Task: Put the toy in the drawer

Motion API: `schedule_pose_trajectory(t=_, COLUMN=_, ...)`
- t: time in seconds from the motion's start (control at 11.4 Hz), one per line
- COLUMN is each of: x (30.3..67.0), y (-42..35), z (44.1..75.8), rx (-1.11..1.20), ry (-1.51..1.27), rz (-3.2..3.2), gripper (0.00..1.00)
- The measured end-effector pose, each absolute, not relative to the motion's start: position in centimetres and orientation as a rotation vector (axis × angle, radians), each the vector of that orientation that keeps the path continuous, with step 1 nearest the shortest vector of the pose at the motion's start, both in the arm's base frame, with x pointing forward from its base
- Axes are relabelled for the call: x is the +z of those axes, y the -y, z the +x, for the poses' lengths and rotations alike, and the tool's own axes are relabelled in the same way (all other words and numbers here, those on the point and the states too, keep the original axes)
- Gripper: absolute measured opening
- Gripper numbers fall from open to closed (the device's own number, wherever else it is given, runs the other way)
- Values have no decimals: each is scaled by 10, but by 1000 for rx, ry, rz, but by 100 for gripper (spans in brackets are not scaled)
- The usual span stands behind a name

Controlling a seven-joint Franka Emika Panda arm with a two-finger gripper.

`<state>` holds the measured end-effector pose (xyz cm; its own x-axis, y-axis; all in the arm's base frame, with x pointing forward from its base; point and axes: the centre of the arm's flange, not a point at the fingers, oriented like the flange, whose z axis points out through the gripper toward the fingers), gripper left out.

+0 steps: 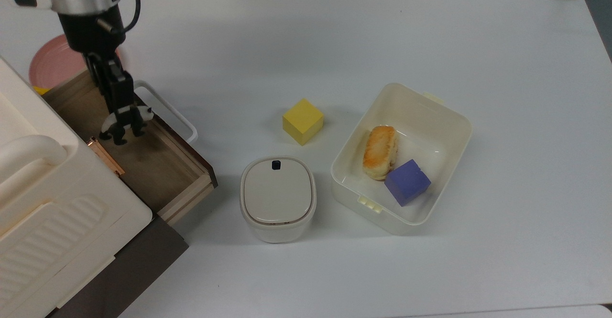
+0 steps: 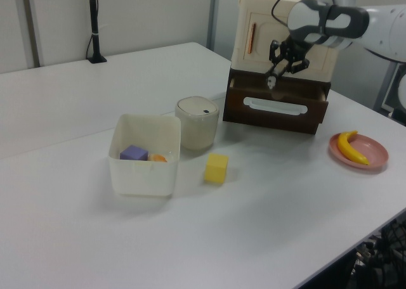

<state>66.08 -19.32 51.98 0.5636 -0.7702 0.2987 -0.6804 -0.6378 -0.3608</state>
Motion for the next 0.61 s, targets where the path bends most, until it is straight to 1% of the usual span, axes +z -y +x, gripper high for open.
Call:
schedule_pose_trajectory(t=0.35, x=489, y=216, z=664, rx=-635, ry=-1266, rz=-2619, gripper=33)
schedule_pose_trajectory(t=0.44, x=486, y=217, z=665, rx=-630, ry=-1269, rz=-2622, gripper=40)
schedule_pose_trajectory(t=0.53, x=486, y=217, z=665, rx=-631, ry=-1264, rz=-2628, gripper=53)
schedule_pose_trajectory(t=0.61, x=487, y=216, z=666, rx=-636, ry=-1257, rz=-2636, gripper=69)
